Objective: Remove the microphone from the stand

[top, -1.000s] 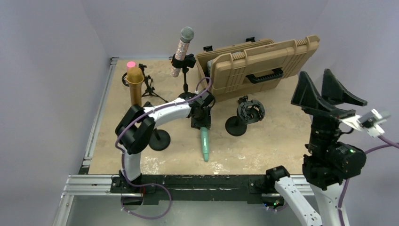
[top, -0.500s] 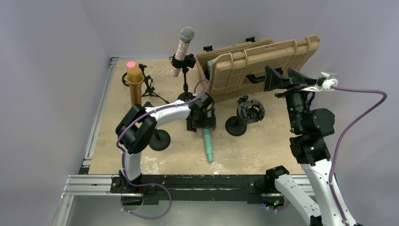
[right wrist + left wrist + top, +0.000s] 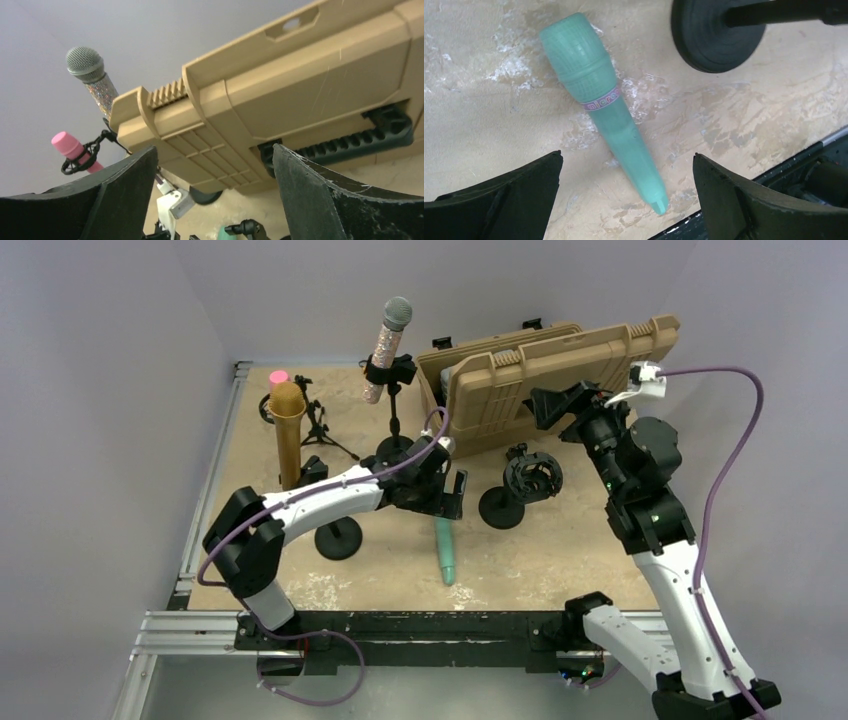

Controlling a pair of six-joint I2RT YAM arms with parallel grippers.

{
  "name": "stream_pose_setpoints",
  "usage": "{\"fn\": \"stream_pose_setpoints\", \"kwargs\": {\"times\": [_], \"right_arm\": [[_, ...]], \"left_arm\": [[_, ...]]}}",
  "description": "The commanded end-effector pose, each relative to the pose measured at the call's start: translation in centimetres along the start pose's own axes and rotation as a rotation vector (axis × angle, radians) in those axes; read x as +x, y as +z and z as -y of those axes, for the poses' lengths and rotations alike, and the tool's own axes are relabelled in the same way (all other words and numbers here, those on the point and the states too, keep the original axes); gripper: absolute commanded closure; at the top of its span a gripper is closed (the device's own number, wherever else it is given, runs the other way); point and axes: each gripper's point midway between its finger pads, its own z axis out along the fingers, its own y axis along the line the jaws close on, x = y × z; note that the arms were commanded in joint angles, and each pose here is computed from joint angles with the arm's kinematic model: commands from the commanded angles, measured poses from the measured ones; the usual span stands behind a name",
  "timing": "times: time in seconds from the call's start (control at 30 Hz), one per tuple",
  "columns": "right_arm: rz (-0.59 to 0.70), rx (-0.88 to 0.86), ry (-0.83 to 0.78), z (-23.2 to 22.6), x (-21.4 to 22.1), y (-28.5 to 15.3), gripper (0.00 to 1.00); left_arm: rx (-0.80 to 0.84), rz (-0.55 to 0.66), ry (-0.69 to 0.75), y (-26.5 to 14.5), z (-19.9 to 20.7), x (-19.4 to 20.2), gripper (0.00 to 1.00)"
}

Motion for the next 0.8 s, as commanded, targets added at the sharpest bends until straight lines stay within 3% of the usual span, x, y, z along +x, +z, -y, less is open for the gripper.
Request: {"fn": "stream_pose_setpoints", "kwargs": {"times": [0.0,0.27,0.5,0.77], "right_arm": [[-0.076,0.036,0.061,-0.1,0.4,-0.4,0.18],[-0.233,0.078,0.044,1.1,4.3,0.7,0.26],[-0.225,0.048,0.015,0.9,4.6,1.9,0.28],[-0.077,-0.043,0.01,-1.4,0.4,1.8,0.28]], "left_arm": [[0.147,0.085,0.137,-2.7,2.6,-1.1,0.0],[0.387,0.137,0.284,-6.4,7.2,-0.4,0.03],[0.661,0.278,0.36,-13.1,11.6,-1.5,0.1],[0.56,0.513,0.237,-16.7,12.2,-8.2,0.16]]}}
